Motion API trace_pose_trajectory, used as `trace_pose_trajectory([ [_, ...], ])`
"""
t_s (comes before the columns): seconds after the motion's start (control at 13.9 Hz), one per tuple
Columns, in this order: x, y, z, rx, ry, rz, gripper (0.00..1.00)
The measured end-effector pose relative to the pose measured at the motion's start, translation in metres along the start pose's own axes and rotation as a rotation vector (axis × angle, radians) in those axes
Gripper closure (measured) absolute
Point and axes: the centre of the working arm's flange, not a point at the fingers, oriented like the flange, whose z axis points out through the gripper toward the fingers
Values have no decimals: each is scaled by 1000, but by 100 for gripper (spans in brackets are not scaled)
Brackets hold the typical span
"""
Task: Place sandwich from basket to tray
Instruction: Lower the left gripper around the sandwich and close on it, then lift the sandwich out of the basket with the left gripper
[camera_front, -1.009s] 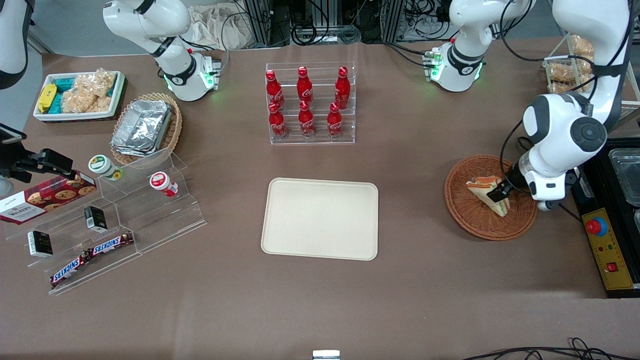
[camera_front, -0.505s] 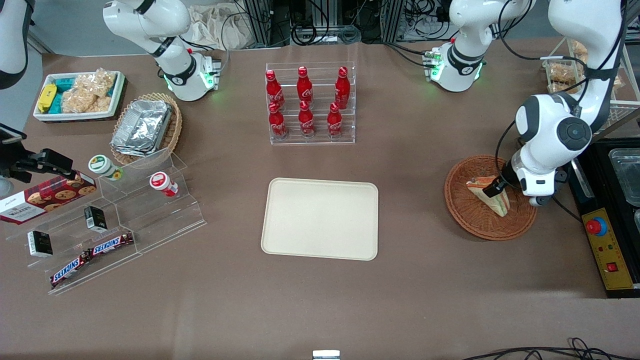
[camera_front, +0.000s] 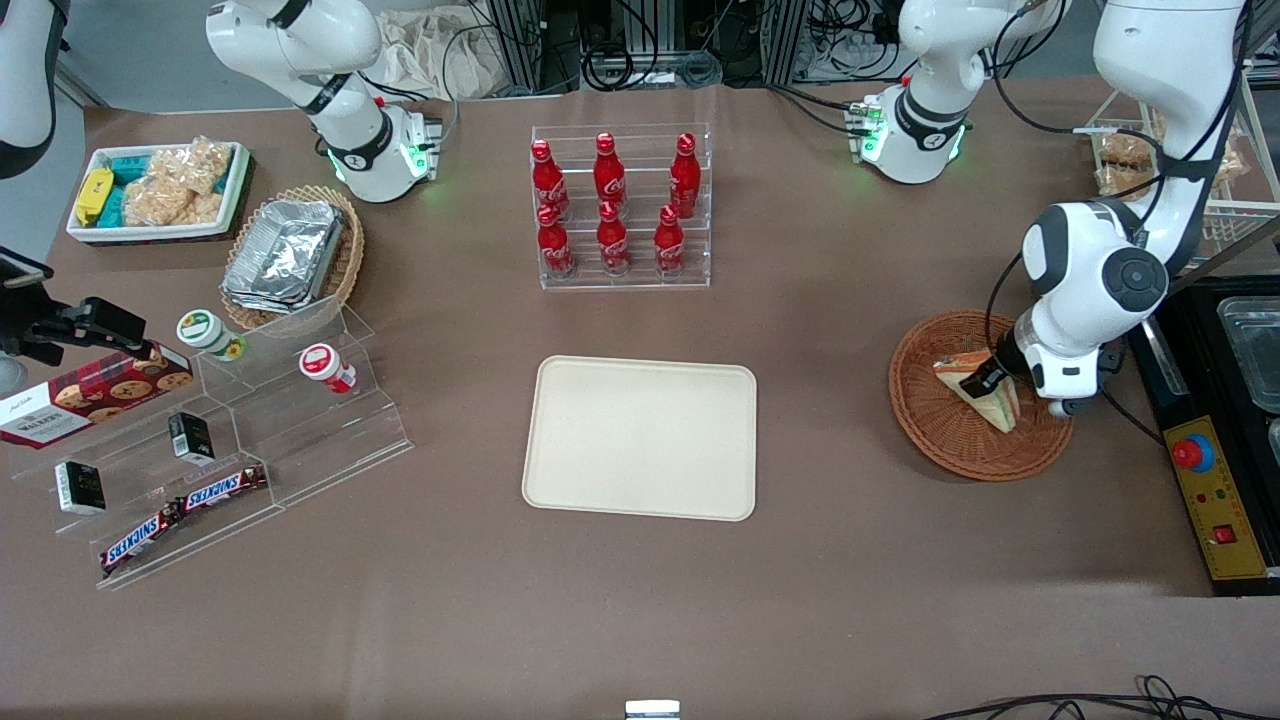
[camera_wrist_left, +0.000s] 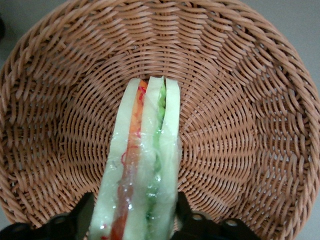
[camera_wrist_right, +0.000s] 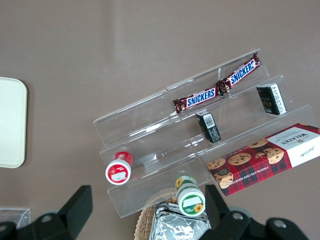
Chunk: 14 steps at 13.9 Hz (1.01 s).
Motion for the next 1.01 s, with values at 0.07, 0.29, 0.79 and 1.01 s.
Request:
trace_pose_trajectory([
  [0.07,1,0,0,-2,2,-1,45],
  [0.29,3,2,-5,-10,13,-1,64],
  [0.79,14,27,-102,45,24,91,80],
  [1.01,11,69,-171,79,-3,188,80],
])
